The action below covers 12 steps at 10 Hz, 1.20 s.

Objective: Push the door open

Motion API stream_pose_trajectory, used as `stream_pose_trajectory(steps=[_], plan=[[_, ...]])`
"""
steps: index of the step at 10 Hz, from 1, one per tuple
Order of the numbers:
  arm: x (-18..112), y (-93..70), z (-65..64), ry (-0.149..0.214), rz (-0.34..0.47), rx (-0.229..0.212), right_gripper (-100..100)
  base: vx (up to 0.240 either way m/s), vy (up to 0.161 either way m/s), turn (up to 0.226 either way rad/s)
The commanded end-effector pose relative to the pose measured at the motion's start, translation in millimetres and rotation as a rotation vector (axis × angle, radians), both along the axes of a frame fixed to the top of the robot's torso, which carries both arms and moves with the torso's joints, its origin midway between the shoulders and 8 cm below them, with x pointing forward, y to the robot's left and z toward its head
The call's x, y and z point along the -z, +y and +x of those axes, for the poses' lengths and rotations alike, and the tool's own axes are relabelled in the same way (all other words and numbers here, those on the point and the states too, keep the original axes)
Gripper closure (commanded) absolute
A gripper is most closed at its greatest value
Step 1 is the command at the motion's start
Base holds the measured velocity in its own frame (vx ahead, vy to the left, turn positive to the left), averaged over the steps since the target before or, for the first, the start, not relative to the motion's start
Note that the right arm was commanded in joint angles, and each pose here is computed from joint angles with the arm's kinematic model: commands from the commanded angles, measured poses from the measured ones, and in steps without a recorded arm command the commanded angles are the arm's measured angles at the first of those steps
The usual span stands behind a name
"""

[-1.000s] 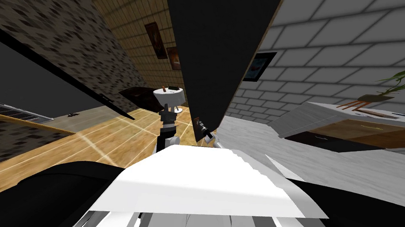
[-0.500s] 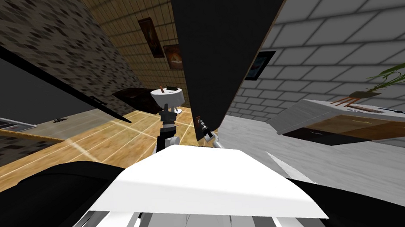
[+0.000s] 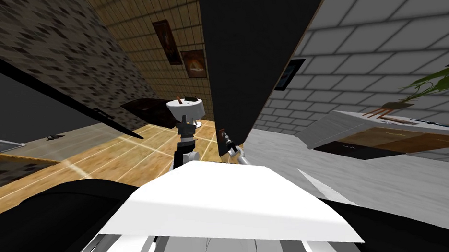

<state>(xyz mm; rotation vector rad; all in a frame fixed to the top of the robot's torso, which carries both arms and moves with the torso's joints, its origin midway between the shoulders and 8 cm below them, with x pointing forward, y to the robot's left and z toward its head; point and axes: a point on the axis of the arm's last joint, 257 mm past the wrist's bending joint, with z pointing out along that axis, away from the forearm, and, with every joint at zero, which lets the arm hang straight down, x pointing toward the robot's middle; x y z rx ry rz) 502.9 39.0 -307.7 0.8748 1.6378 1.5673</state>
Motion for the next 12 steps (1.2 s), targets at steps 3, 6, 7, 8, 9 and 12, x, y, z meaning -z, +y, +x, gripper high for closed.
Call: stream_pose_trajectory(steps=[3,6,7,8,9,12], plan=[[-1.4,-23.4,16.4,-0.009,-0.008,0.049,100,0.094,0.163,-0.054],[-5.3,-31.4,24.3,-0.01,0.009,0.082,100,0.11,0.194,-0.078],[-7.9,-31.5,26.7,-0.009,0.021,0.094,100,0.138,0.195,-0.077],[-10.1,-29.9,28.1,-0.008,0.033,0.102,100,0.114,0.179,-0.1],[-5.6,-30.5,25.8,-0.002,0.022,0.095,100,0.05,0.077,-0.032],[-4.9,-68.1,40.4,-0.016,-0.005,0.15,100,0.12,0.171,-0.07]])
